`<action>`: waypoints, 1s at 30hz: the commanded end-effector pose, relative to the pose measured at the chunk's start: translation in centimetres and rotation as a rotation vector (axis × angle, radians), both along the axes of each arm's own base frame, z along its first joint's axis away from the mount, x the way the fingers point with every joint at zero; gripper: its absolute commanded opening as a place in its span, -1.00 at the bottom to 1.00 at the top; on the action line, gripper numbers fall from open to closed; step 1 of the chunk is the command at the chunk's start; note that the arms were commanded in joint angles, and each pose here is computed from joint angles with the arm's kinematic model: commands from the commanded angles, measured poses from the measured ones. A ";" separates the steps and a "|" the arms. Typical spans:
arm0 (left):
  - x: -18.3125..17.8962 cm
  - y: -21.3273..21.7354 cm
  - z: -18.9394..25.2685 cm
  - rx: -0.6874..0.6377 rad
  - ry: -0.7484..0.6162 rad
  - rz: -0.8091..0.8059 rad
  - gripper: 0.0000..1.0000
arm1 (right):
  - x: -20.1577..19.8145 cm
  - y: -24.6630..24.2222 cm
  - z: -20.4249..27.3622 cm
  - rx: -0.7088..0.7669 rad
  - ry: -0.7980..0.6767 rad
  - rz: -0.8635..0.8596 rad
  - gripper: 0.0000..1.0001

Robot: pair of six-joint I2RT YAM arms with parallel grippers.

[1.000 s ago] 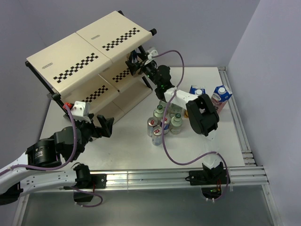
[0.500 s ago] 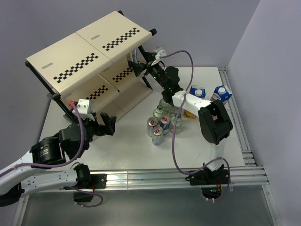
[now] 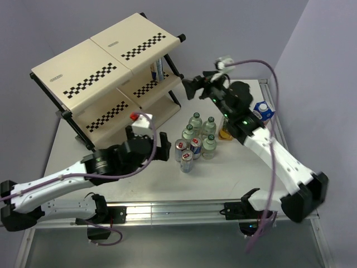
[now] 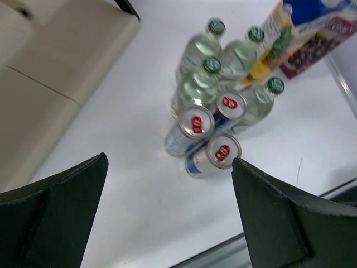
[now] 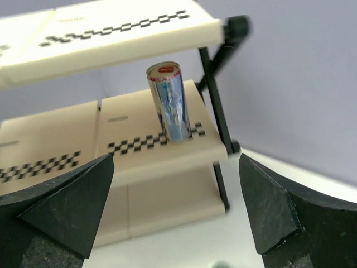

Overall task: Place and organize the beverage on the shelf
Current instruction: Pick up the drink from the center of the board.

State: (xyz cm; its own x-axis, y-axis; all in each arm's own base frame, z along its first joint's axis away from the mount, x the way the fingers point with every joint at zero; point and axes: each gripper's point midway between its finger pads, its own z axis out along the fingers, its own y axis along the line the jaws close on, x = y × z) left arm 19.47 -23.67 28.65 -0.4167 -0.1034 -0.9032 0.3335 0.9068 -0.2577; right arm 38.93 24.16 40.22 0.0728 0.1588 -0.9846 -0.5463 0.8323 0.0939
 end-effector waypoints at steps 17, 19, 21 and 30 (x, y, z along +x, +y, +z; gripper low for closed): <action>-0.5 -12.4 -7.2 0.001 0.213 -0.020 0.93 | -11.8 -11.6 -9.7 0.007 0.406 -0.288 1.00; -0.5 -13.0 -7.8 0.022 0.214 -0.030 0.90 | -12.0 -12.1 -9.8 0.022 0.409 -0.312 1.00; -0.3 -13.8 -8.8 0.047 0.218 -0.033 0.90 | -12.2 -12.7 -9.8 0.041 0.404 -0.334 1.00; 1.3 -13.7 -12.8 0.217 0.218 0.079 0.60 | -13.8 -13.5 -8.8 0.050 0.366 -0.322 1.00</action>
